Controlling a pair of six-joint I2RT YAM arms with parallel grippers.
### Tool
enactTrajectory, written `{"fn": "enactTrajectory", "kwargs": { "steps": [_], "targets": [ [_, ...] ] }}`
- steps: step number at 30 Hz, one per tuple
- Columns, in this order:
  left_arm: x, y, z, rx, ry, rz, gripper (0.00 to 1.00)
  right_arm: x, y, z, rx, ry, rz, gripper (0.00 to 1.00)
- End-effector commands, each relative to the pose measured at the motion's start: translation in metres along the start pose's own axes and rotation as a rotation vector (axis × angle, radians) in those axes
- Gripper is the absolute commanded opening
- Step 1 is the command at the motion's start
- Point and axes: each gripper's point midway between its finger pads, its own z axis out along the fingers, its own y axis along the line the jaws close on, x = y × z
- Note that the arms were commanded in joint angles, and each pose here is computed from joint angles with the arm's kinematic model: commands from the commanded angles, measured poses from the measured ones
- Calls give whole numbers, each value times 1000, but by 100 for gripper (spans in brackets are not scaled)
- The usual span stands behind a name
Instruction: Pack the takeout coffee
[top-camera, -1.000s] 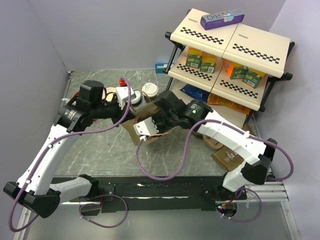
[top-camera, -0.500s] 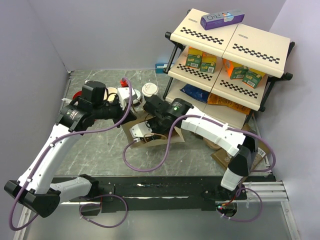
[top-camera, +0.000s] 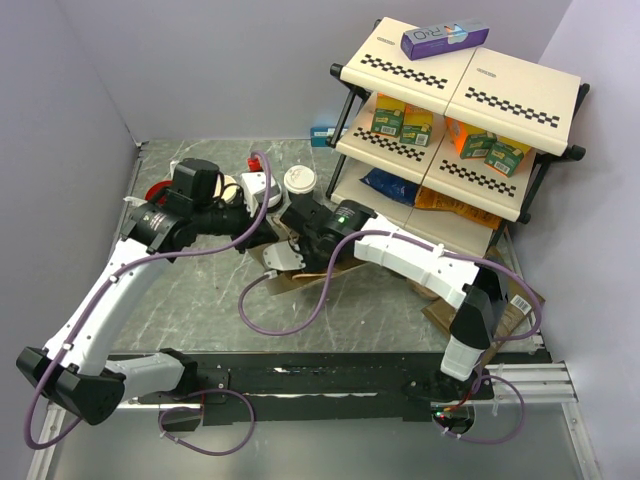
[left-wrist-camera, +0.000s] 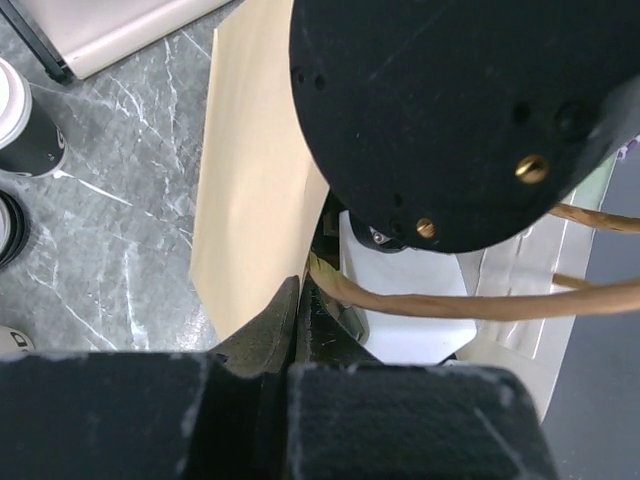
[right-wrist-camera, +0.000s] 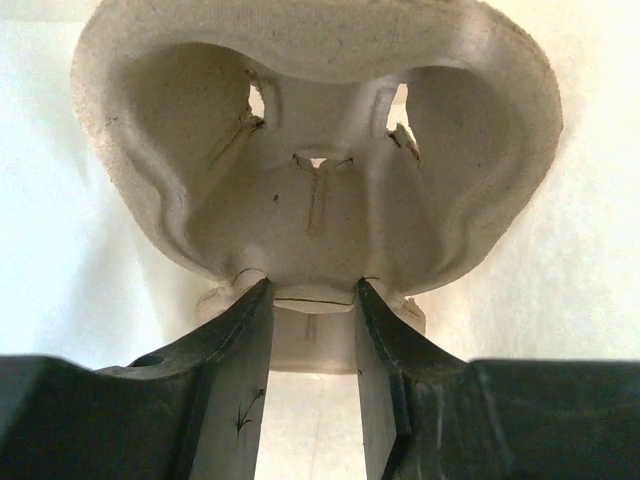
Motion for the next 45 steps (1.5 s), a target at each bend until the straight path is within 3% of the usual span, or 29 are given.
{"fn": "enactTrajectory", "kwargs": {
  "steps": [1,12,14,16,19,27,33,45],
  "targets": [
    [-20,-8,-5,30,-53,21,1,10,19,6,-80,43,-10,0],
    [-24,-7,-5,35,-46,25,1,34,38,40,-160,212,9,0],
    [-22,-7,-4,37,-39,24,1,34,39,41,-155,206,20,11],
    [-20,-6,-3,38,-34,23,1,33,38,40,-141,199,23,32],
    [-19,-7,-2,44,-27,18,1,28,32,32,-101,158,37,46],
    [-7,-1,4,43,26,0,1,18,25,8,-95,99,81,57],
    [-5,10,8,11,51,-9,1,4,11,-20,-40,-3,141,62],
    [-4,19,15,-13,75,-26,1,-28,-2,-103,83,-376,247,67]
  ]
}}
